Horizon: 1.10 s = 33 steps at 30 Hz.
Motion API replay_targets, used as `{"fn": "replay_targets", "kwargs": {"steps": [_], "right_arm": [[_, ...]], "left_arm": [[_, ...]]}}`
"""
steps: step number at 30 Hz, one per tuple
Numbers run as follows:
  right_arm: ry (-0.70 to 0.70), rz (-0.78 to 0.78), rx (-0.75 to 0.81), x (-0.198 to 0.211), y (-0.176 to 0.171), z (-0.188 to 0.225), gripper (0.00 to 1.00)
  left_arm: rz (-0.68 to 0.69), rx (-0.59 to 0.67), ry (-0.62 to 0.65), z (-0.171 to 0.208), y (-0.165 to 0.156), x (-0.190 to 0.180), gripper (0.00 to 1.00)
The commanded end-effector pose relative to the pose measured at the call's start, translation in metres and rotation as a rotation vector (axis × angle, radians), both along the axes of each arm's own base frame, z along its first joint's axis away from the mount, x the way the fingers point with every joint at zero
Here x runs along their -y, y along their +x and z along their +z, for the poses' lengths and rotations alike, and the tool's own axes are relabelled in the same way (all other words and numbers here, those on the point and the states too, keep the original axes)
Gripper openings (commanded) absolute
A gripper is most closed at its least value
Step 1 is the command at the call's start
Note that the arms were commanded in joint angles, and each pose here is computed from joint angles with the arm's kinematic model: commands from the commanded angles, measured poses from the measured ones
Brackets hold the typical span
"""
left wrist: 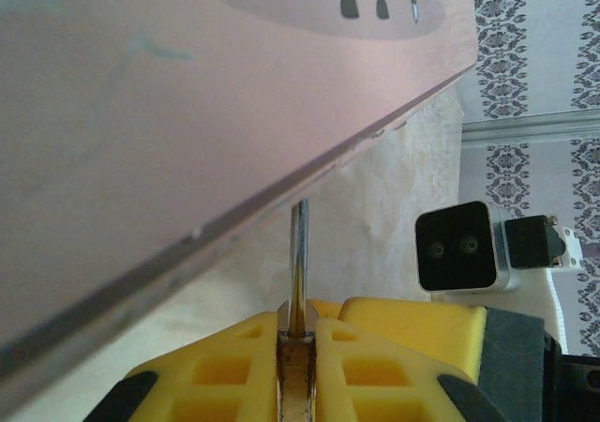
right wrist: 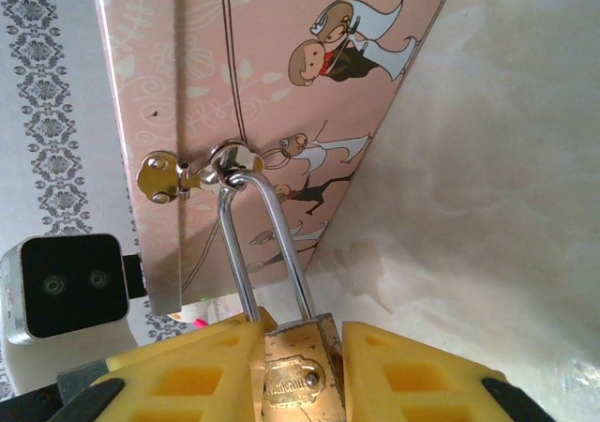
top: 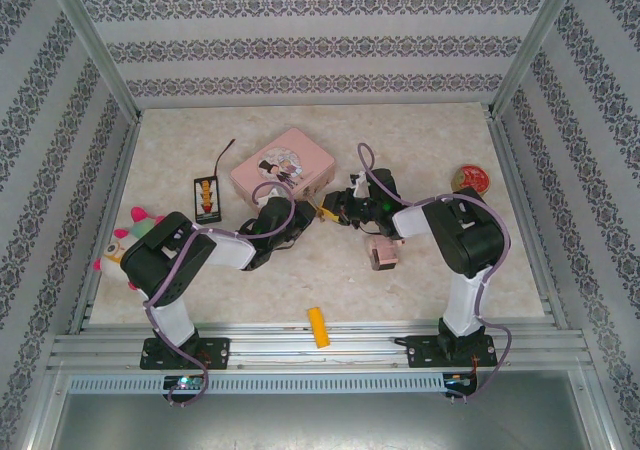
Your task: Unlock a padlock with a key
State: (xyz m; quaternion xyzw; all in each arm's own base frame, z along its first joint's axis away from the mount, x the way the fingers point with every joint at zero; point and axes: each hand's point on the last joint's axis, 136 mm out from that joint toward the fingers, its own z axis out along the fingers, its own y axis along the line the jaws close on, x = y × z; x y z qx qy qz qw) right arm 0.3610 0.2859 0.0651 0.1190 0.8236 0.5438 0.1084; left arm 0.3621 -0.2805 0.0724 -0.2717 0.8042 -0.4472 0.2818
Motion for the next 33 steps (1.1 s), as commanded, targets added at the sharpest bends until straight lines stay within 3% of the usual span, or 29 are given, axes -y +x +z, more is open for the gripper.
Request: {"fn": "replay_targets", "kwargs": {"steps": [1,8,12,14,27,33], "right_arm": [[0.053,0.038,0.053,-0.011,-0.001,0.016,0.26],[0.057,0.039,0.06,-0.011,-0.002,0.02,0.25],[0.059,0.039,0.068,-0.01,-0.001,0.023,0.25],[0.058,0.038,0.067,-0.01,-0.002,0.023,0.25],[0.044,0.033,0.075,-0.006,-0.004,0.02,0.25],[-0.072,0.008,0.141,0.014,-0.013,0.018,0.25]], "left_arm": [[-0.058,-0.007,-0.054,0.002,-0.007,0.018,0.16],[-0.059,-0.012,-0.054,0.001,-0.006,0.019,0.16],[-0.063,-0.013,-0.056,0.0,-0.005,0.02,0.29],[-0.064,-0.014,-0.055,-0.001,-0.005,0.021,0.29],[-0.059,-0.012,-0.043,0.0,-0.004,0.019,0.02],[-0.054,0.0,-0.053,0.009,0.003,0.024,0.0]]}}
